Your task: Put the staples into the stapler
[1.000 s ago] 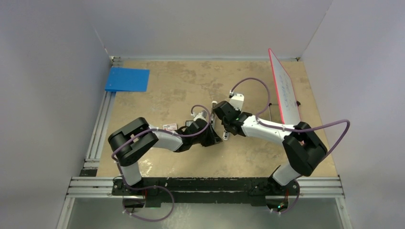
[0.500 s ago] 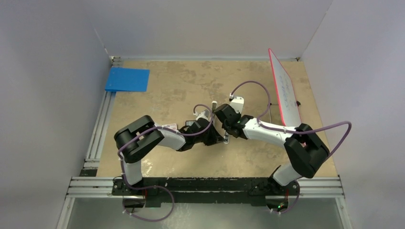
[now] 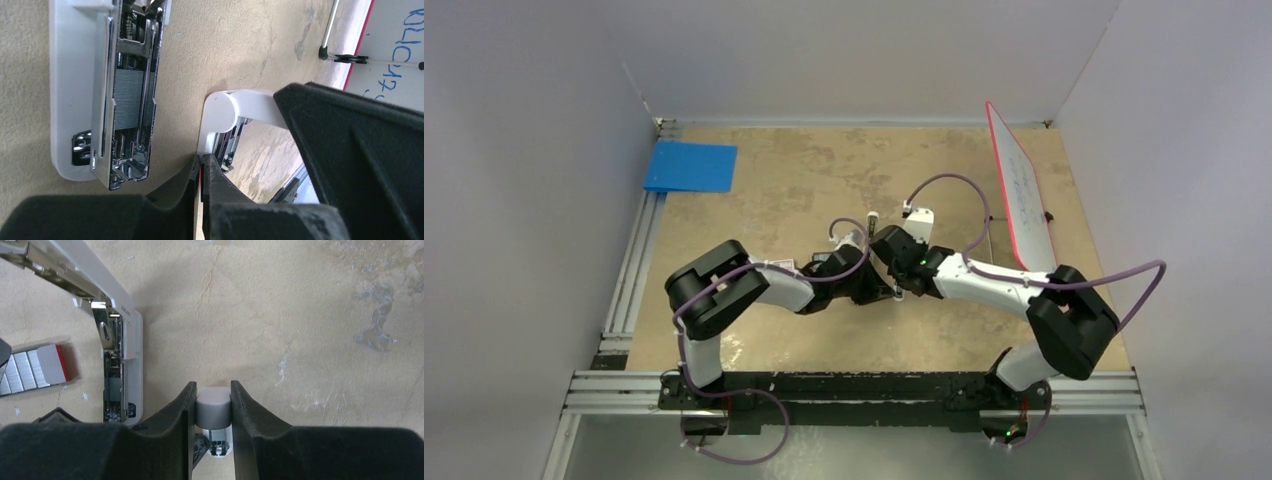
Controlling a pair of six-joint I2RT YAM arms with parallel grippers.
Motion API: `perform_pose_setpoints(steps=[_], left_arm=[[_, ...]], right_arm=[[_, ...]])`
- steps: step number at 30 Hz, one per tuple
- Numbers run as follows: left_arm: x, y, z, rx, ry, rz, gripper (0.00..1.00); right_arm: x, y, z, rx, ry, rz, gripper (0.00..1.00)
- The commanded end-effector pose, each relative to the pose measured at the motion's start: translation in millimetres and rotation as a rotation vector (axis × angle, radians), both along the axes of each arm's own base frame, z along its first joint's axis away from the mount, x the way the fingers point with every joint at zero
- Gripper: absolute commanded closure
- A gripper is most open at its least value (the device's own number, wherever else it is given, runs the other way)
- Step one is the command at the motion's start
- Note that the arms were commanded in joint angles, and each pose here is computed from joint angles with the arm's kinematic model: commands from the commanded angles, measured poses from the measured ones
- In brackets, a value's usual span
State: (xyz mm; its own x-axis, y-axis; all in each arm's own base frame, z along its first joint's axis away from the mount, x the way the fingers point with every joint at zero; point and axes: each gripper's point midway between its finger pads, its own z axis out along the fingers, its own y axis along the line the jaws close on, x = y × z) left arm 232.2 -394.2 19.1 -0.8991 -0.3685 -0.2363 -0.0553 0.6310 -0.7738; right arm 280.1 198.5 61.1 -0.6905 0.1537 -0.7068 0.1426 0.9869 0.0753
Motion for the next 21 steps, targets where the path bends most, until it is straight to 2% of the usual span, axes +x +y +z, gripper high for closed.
perform_pose_setpoints(steps=[1, 11, 17, 21], left_arm=[[-18, 12, -44, 0.123, 0.106, -0.005, 1.00], [-18, 11, -51, 0.136, 0.119, -0.012, 1.00], [-18, 10, -49, 0.114, 0.104, -0.020, 1.00], [-18, 9, -46, 0.103, 0.095, -0.026, 1.00]], right_arm=[[-39, 19, -10, 0.087, 0.113, 0.022, 0.78], [-64, 13, -20, 0.069, 0.151, 0.010, 0.84], [-68, 14, -23, 0.068, 0.159, 0.015, 0.84], [-68, 17, -22, 0.087, 0.158, 0.008, 0.81]])
